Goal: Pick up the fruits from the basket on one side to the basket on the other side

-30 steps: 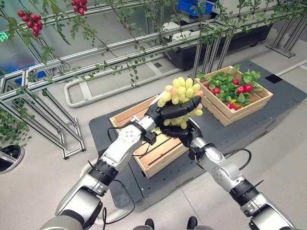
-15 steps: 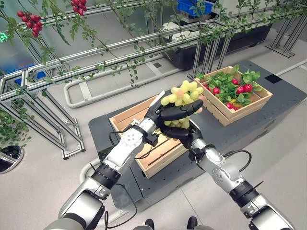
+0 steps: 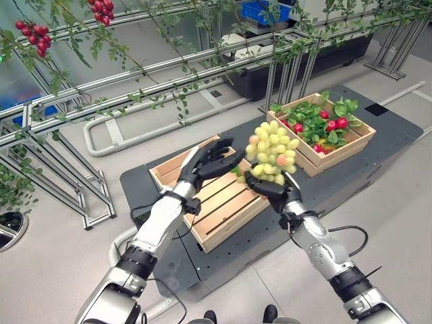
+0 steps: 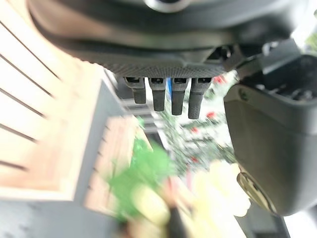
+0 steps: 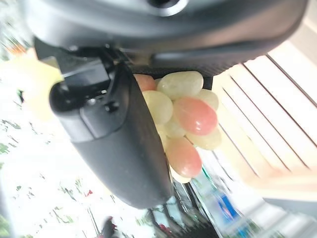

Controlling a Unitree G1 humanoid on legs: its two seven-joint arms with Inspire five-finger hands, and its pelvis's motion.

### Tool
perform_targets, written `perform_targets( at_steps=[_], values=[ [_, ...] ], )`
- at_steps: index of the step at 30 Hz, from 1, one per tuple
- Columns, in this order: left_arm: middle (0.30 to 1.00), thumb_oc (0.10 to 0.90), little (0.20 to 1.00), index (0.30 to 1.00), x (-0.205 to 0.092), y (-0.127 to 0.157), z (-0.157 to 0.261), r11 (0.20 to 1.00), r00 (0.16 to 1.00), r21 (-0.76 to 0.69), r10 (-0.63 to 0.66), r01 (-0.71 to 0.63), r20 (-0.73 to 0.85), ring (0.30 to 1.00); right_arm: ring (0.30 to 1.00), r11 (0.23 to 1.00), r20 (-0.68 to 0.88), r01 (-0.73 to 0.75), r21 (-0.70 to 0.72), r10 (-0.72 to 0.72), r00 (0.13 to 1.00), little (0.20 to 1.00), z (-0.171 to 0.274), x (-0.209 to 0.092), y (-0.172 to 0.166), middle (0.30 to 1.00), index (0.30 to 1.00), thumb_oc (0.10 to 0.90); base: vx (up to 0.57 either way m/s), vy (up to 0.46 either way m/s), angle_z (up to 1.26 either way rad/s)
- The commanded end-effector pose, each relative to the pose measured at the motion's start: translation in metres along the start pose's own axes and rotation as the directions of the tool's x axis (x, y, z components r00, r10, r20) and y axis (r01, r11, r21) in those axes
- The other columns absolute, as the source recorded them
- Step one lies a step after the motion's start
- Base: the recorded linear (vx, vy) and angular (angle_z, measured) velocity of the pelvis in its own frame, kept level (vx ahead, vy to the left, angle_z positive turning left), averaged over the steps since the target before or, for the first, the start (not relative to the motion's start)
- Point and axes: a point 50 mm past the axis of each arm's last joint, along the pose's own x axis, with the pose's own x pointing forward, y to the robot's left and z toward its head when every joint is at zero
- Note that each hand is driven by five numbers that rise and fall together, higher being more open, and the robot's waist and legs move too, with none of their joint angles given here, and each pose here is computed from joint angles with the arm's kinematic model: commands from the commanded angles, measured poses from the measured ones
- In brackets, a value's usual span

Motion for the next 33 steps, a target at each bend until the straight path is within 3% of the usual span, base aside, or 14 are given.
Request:
perform_targets(
  at_steps=[1, 10, 24, 33],
  values=[
    [0.9, 0.8, 0.9, 0.9, 0.012, 0.014, 0.025, 0.998, 0.99, 0.032, 0.04, -0.045, 0.136, 0.9, 0.3, 0.998, 0.272, -0.04, 0.056, 0.023, 0.962, 0.3, 0.039, 0.008, 0.008, 0.3, 0.3, 0.4, 0.0, 0.0, 0.0],
    [0.9, 0.8, 0.9, 0.9, 0.005, 0.023, 0.022, 0.996, 0.984, -0.002, 0.091, -0.092, 0.154, 0.9, 0.3, 0.996, 0.259, 0.049, 0.075, -0.067, 0.963, 0.3, 0.032, -0.001, -0.017, 0.3, 0.3, 0.4, 0.0, 0.002, -0.04],
    [0.9, 0.8, 0.9, 0.9, -0.014, 0.007, 0.013, 0.991, 0.967, 0.009, 0.127, -0.132, 0.221, 0.9, 0.3, 0.992, 0.236, 0.124, 0.037, -0.129, 0.963, 0.3, 0.003, -0.028, -0.033, 0.3, 0.3, 0.4, -0.01, -0.01, -0.09],
    [0.9, 0.8, 0.9, 0.9, -0.045, -0.003, -0.03, 0.951, 0.964, -0.215, 0.245, -0.22, 0.1, 0.9, 0.3, 0.983, 0.247, 0.177, 0.039, -0.181, 0.952, 0.3, -0.012, -0.048, -0.037, 0.3, 0.3, 0.4, -0.01, -0.06, -0.18]
  ],
)
